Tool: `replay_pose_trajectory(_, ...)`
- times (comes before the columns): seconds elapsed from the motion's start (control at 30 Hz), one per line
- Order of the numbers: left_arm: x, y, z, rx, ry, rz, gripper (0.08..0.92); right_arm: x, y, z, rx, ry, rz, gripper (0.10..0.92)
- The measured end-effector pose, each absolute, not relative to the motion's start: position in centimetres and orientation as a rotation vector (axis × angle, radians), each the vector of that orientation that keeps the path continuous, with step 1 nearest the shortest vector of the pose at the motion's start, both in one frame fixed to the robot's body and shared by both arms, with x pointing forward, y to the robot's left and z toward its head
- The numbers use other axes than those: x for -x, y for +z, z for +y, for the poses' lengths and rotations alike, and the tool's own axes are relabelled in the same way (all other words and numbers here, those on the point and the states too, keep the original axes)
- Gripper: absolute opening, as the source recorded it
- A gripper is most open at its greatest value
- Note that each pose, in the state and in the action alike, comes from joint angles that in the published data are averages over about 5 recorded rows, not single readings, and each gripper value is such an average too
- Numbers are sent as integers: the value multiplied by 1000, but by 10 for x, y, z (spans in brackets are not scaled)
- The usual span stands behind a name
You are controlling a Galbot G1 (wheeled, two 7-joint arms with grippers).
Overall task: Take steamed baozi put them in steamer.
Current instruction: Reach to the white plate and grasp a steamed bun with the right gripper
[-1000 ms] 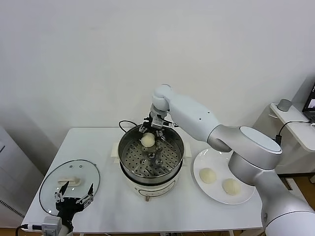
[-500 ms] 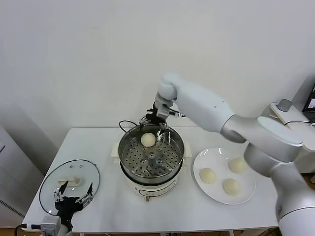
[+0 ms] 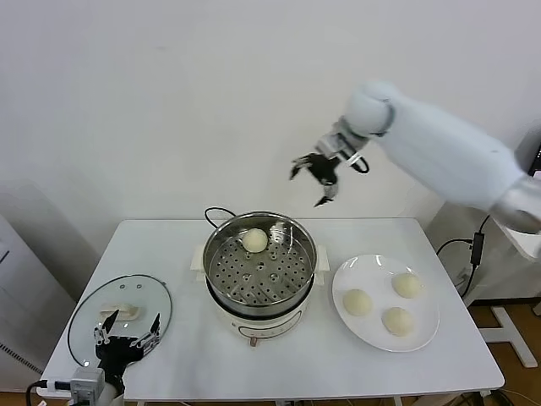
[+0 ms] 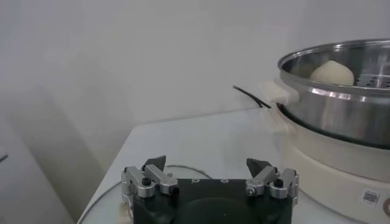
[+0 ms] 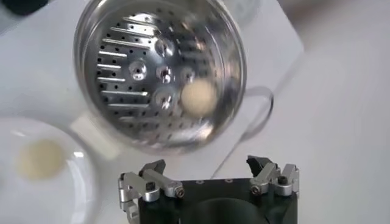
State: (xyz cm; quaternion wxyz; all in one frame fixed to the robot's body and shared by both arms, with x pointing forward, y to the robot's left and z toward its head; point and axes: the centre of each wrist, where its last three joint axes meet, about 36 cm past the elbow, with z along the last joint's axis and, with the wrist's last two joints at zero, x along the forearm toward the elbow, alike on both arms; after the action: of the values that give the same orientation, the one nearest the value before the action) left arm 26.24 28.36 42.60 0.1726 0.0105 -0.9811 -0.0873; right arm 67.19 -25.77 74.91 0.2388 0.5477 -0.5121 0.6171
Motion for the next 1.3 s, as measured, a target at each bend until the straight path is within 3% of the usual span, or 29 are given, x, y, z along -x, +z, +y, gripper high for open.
replay_pose_trajectory(0.43, -262, 426, 282, -22, -230, -2775, 823, -614, 664, -319, -1293, 1418, -1440, 823)
replay_pose_trajectory(1.3, -262, 418, 284, -23, -230, -2746, 823, -593, 526, -307, -1246, 1312, -1378, 823)
